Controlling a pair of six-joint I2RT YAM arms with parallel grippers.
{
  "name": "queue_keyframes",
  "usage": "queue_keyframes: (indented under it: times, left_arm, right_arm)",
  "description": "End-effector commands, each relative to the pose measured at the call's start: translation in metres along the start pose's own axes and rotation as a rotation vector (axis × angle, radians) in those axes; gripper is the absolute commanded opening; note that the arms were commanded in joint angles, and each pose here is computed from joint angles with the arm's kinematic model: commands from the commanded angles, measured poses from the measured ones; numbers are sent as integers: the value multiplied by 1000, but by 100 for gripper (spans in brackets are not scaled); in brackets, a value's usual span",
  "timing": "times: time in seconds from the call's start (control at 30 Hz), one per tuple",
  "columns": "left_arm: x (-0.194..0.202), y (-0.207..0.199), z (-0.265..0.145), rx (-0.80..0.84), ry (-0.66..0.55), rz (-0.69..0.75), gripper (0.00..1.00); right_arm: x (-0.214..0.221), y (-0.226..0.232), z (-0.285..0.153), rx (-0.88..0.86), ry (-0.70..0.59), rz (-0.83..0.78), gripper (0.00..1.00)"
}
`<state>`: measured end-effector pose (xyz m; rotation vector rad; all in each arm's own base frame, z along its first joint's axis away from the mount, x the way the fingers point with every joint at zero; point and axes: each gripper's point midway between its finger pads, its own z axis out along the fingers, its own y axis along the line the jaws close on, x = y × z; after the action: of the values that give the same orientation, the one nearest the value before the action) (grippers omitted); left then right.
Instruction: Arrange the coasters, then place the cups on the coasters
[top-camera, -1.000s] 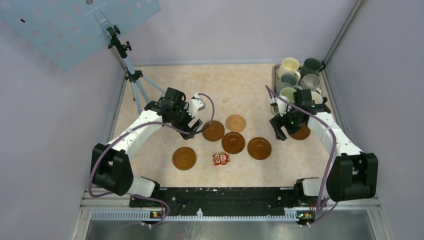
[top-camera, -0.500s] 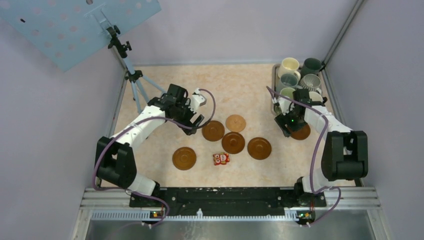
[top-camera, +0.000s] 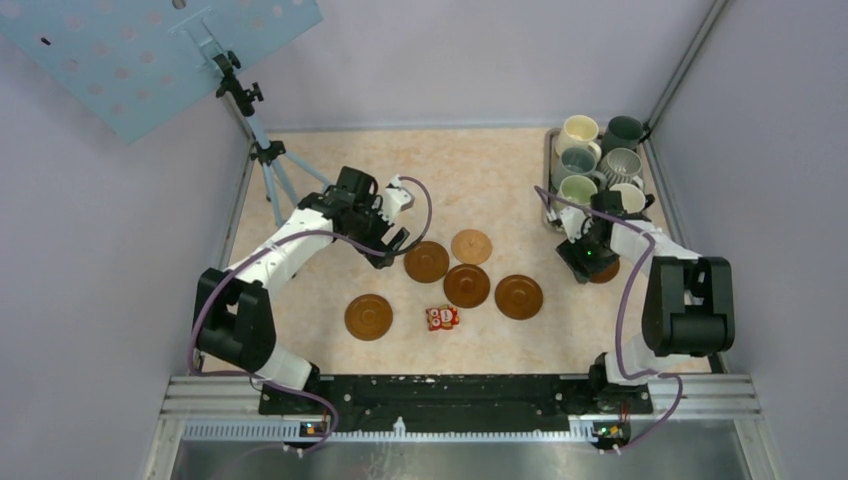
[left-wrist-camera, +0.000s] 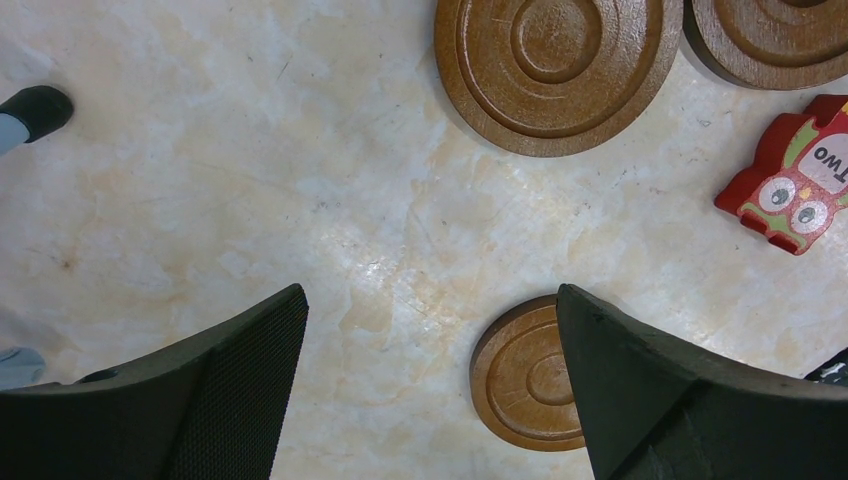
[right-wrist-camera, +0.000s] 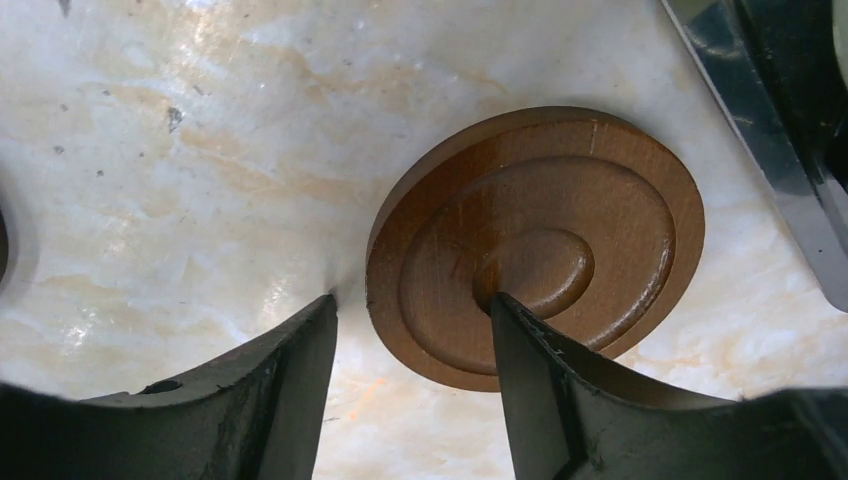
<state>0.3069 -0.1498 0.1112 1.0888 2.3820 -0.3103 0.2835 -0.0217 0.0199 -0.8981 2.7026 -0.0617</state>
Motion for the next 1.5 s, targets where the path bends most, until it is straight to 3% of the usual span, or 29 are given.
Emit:
queue_keyframes:
  times: [0.0,0.43,0.87,1.17,1.47]
  left_arm:
    - [-19,2,-1,8,-52,9,99]
    - [-15,-7,1,42,-64,-16,99]
    - [-12,-11,-1,48,-69,-58,99]
    - [-8,-7,-3,51,-53,-84,99]
    - [2,-3,-5,38,-17,-90,99]
  right_arm:
    - [30,24,-1,-78,62,-18,57]
    - [71,28,-21,-23,111,-13,56]
    - [-29,16,-74,-76,-165,-28,69]
    - [-79,63,-61,-180,-213,-83,70]
    - [-92,103,-31,-217,-196,-150,74]
